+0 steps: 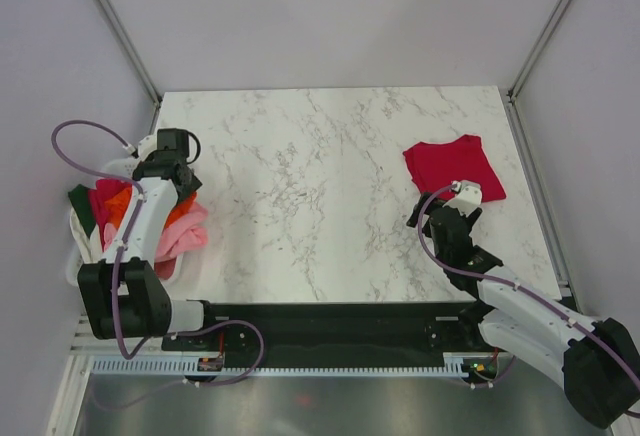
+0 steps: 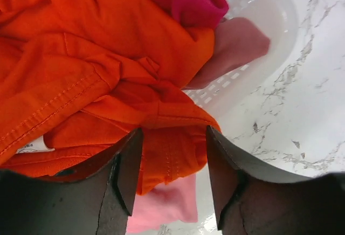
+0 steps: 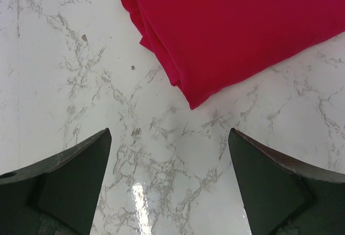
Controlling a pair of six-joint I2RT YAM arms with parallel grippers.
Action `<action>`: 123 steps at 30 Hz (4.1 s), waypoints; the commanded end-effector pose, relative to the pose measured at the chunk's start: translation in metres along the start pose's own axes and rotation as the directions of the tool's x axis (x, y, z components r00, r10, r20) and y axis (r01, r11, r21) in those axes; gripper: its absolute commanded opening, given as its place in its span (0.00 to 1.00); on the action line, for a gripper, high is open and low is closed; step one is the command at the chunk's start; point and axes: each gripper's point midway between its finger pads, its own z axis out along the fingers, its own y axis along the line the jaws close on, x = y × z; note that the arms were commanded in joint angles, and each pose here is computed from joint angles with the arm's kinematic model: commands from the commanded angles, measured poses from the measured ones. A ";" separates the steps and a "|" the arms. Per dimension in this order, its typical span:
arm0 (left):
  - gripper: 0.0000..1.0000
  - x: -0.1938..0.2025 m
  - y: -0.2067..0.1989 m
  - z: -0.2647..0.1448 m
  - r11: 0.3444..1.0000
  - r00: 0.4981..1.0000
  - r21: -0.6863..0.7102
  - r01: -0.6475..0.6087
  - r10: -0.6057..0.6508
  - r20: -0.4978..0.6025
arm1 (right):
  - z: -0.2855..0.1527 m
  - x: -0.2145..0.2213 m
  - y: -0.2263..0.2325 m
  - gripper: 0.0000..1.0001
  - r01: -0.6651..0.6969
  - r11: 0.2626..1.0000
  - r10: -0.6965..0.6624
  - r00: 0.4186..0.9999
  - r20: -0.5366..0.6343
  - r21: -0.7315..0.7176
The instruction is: Fold and stack the t-shirts
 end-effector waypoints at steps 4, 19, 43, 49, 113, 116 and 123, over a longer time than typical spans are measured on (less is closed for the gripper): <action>0.09 0.017 0.003 0.022 0.992 0.985 0.066 0.108 -0.097 -0.142 | -0.002 -0.016 0.008 0.98 -0.029 0.999 0.030 0.999 0.041 -0.026; 0.02 -0.108 0.007 -0.200 0.788 0.889 0.600 0.139 -0.367 0.275 | -0.001 -0.014 0.010 0.98 -0.024 0.999 0.025 0.999 0.035 -0.032; 0.02 -0.066 -0.168 -0.530 -0.261 0.998 0.964 -0.054 0.014 0.060 | -0.001 -0.016 0.007 0.98 -0.027 1.000 0.028 0.999 0.043 -0.014; 0.02 -0.088 -0.158 -0.449 0.016 0.993 0.999 -0.032 -0.115 0.034 | -0.003 -0.018 0.005 0.98 -0.037 0.999 0.038 0.998 0.054 -0.016; 0.02 0.039 -0.069 -0.165 0.656 0.983 0.753 -0.042 -0.109 0.150 | 0.202 -0.038 -0.023 0.72 -0.026 0.985 0.103 0.884 -0.457 0.171; 0.02 0.035 -0.069 -0.167 0.655 0.980 0.754 -0.053 -0.111 0.165 | 0.186 -0.042 0.010 0.80 0.010 0.997 0.025 0.889 -0.457 0.073; 0.02 0.029 -0.063 -0.173 0.654 0.974 0.752 -0.079 -0.111 0.199 | 0.131 -0.017 0.063 0.83 0.036 0.990 -0.102 0.854 -0.510 -0.138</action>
